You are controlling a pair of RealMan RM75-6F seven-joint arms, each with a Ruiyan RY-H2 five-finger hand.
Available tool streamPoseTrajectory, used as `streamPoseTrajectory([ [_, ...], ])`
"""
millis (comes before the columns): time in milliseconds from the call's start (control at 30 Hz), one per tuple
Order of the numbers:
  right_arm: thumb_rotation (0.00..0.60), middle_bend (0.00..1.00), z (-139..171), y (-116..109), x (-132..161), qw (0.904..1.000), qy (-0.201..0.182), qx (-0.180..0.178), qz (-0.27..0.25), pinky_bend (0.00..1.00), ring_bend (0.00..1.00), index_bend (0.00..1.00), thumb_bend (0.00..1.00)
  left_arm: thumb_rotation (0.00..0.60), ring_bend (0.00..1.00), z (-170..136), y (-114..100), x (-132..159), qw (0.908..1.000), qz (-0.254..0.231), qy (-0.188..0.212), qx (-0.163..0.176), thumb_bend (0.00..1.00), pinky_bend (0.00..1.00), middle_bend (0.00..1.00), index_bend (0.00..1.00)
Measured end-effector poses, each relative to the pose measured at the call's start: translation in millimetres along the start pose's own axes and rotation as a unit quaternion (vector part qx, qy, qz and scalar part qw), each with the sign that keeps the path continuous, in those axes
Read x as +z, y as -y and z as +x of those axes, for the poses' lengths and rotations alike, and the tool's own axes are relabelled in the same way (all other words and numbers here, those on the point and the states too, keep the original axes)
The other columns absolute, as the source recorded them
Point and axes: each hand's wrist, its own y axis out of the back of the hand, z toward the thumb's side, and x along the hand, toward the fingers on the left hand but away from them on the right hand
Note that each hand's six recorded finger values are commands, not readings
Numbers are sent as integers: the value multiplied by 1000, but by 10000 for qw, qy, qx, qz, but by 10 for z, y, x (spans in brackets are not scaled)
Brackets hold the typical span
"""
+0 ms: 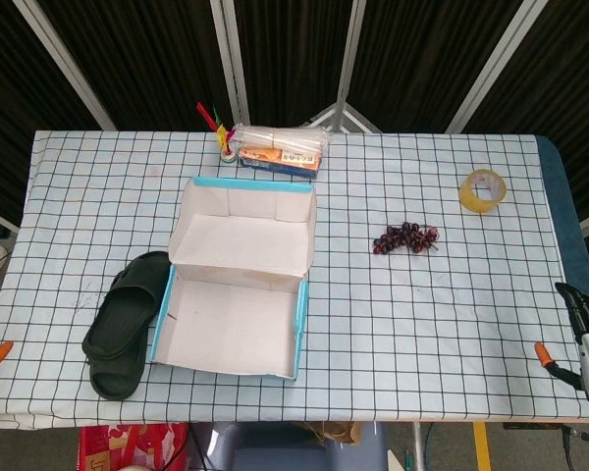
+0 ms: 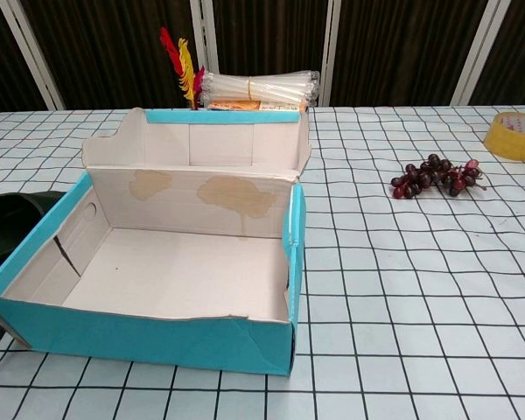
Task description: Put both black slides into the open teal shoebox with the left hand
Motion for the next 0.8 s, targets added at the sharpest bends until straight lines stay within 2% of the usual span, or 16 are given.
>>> streamPoseTrajectory([
  [800, 600, 156, 85, -46, -92, 9994, 160, 299, -49, 127, 186, 35, 307, 600, 0, 10, 113, 151, 9994, 99, 162, -272, 265, 147, 52, 143],
])
